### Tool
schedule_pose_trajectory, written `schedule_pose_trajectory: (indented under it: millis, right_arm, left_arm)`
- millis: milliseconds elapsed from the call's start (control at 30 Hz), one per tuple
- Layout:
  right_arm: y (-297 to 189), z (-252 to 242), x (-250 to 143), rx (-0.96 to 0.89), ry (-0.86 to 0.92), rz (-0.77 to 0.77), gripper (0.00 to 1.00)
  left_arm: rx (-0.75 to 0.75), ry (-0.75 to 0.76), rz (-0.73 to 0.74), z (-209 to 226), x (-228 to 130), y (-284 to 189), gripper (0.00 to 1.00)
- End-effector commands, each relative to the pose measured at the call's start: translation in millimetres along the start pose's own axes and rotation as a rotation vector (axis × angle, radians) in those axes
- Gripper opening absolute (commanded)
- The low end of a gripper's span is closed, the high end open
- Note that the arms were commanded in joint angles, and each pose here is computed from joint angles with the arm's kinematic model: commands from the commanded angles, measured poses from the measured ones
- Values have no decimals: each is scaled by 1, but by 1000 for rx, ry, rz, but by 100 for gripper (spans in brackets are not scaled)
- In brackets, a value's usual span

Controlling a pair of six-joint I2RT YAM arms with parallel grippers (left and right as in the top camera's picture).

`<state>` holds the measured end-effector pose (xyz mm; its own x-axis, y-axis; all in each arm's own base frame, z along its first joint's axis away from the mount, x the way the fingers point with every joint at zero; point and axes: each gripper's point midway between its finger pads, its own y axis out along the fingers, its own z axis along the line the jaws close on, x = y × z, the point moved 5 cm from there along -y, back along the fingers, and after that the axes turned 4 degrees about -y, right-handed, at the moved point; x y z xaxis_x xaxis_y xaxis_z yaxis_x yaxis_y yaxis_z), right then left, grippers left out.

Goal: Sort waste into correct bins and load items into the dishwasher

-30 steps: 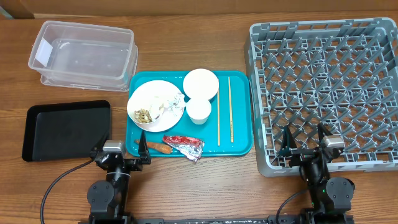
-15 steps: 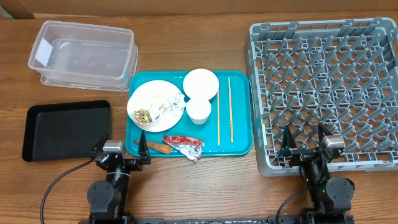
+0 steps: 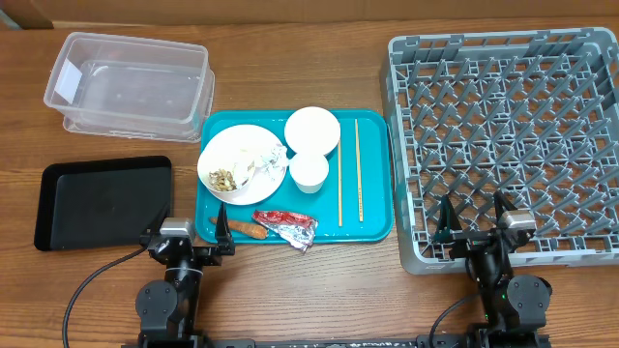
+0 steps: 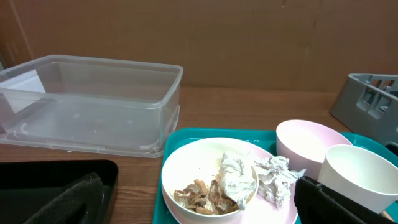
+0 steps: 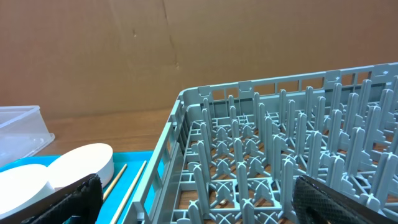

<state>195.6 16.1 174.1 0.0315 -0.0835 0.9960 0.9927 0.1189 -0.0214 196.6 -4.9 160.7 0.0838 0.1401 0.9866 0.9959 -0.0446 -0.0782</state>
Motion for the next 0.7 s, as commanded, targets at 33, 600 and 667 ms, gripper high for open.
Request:
schedule_pose_trajectory:
  millis: [33, 600, 667]
  right_arm:
    - [0, 0, -1, -2, -3, -7, 100]
    - [2, 0, 83, -75, 12, 209, 100]
    - [9, 0, 92, -82, 18, 305, 100]
  left_arm:
    - [7, -41, -15, 1, 2, 0, 100]
    - [68, -84, 220, -6, 64, -7, 100]
    - [85, -87, 316, -7, 76, 2, 100]
